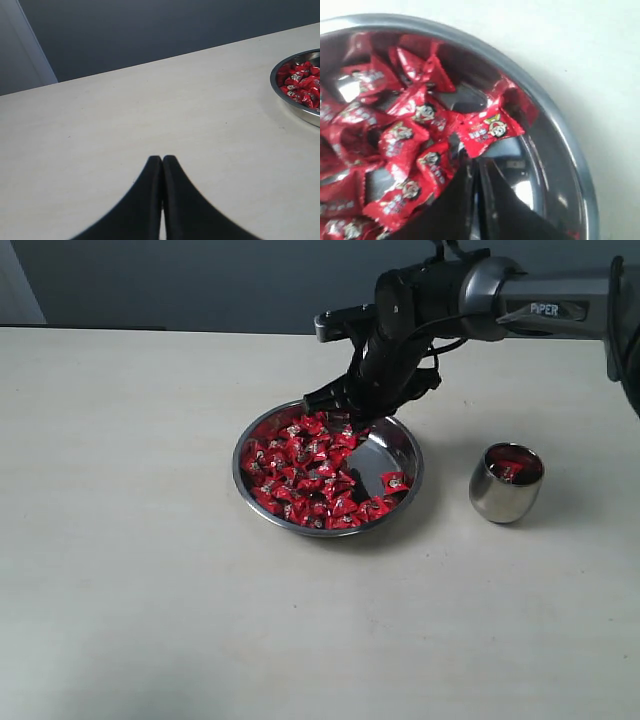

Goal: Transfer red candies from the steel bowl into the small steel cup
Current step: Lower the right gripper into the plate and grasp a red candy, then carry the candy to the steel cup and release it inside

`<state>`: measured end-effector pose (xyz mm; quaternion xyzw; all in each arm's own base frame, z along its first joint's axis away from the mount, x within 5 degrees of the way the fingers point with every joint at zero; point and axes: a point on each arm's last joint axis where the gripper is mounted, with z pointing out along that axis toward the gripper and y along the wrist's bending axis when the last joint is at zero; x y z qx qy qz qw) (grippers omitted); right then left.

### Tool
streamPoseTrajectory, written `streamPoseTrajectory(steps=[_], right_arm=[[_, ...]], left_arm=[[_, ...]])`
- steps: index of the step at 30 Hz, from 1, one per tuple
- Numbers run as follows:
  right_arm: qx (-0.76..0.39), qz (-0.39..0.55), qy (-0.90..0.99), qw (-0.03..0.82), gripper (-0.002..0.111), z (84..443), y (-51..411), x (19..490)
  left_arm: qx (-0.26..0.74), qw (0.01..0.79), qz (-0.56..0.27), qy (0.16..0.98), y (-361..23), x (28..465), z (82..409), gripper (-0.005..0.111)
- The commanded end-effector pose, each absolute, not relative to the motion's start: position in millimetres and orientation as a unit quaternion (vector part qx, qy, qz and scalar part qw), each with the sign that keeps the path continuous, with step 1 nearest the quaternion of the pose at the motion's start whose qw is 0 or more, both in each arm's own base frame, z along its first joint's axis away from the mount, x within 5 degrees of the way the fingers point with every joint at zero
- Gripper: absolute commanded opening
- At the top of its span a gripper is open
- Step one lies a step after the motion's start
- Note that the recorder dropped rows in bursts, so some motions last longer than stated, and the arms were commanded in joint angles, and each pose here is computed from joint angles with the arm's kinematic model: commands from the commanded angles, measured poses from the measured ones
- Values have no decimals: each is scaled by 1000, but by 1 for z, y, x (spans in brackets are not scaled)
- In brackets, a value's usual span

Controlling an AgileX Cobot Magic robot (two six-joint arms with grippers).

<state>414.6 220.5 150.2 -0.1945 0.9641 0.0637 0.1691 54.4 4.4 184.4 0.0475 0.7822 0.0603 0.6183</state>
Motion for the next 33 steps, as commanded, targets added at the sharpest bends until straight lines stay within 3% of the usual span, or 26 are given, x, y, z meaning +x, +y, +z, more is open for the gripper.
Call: streamPoseTrajectory(steps=[1, 3, 4, 9, 18, 27, 33], right_arm=[[-245, 115, 954, 133, 30, 157, 226, 405], [-241, 120, 955, 128, 45, 153, 227, 405], [-240, 120, 955, 127, 47, 151, 228, 406], [-220, 119, 960, 124, 39, 138, 228, 408], [-213, 115, 964, 108, 38, 125, 228, 409], [-214, 115, 963, 114, 1, 126, 228, 409], [-217, 116, 961, 125, -1, 130, 229, 410]], left_arm=[[46, 623, 60, 778, 4, 54, 186, 0], [46, 623, 60, 778, 4, 54, 186, 0], [46, 623, 60, 778, 4, 54, 186, 0], [46, 623, 60, 778, 4, 54, 186, 0], [46, 623, 60, 778, 4, 54, 186, 0], [46, 623, 60, 778, 4, 54, 186, 0], [46, 623, 60, 778, 4, 54, 186, 0]])
